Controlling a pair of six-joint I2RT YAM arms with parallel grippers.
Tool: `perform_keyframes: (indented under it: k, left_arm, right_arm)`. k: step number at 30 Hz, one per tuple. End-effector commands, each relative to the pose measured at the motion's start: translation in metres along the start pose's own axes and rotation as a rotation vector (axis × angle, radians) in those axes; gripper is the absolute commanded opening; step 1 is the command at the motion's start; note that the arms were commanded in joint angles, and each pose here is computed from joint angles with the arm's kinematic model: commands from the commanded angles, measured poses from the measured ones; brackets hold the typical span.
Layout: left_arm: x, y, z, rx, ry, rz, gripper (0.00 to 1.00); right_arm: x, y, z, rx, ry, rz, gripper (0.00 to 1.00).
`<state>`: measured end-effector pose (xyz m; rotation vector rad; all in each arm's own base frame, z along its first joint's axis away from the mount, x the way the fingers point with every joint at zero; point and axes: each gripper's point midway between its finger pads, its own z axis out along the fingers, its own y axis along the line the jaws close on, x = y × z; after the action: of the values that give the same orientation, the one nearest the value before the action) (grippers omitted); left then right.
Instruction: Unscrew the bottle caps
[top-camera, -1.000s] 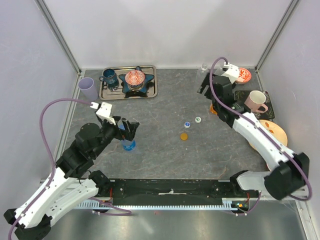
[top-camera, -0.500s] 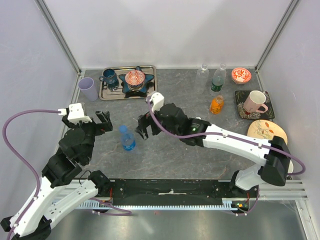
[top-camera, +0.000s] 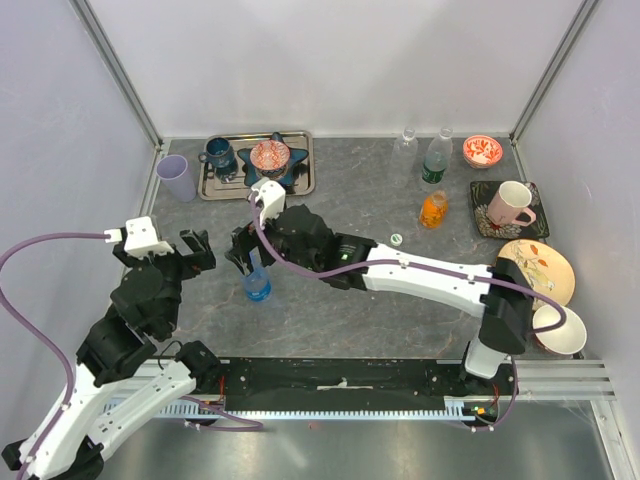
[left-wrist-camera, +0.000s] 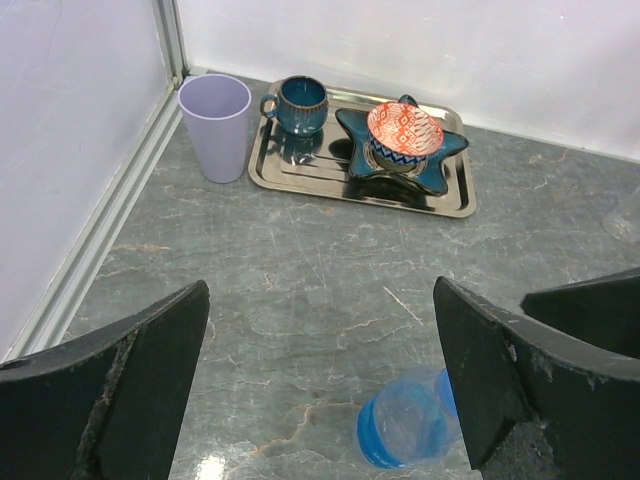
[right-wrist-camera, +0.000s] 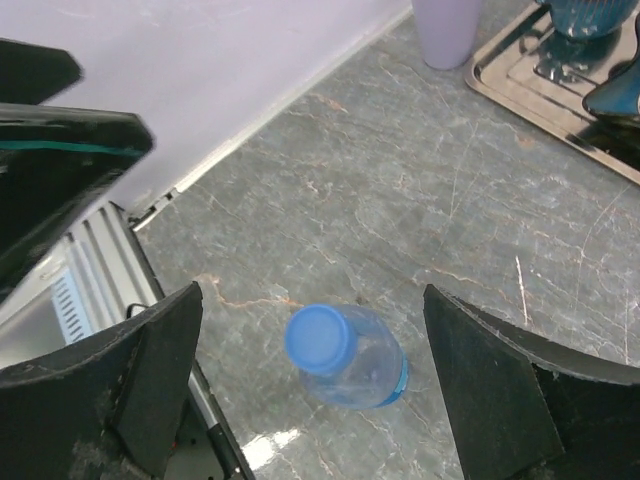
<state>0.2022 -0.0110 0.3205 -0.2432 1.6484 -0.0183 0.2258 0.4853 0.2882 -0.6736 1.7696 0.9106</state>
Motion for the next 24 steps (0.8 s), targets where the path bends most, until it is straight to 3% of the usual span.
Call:
perform_keyframes:
  k: [1,11,12,16,24]
  left_arm:
    - [0.001,0.001,-0.001,-0.008,-0.010,-0.058,1.00]
    - [0.007,-0.003,0.002,0.009,-0.001,-0.044,0.99]
    - [0.007,-0.004,0.002,0.012,-0.002,-0.045,0.99]
    - [0.008,-0.007,0.004,0.017,0.002,-0.041,0.99]
    - [0.004,-0.020,0.010,0.052,-0.007,-0.036,0.99]
  right_arm:
    - [0.015,-0.007,0.022,0.050,0.029,-0.009,0.96]
    - [0.047,-0.006,0.035,0.030,0.098,-0.001,0.79]
    - [0.048,-0.007,0.034,0.030,0.100,0.001,0.75]
    - [0.051,-0.008,0.029,0.033,0.104,0.002,0.45]
    - [0.015,-0.030,-0.019,0.144,0.031,0.000,0.21]
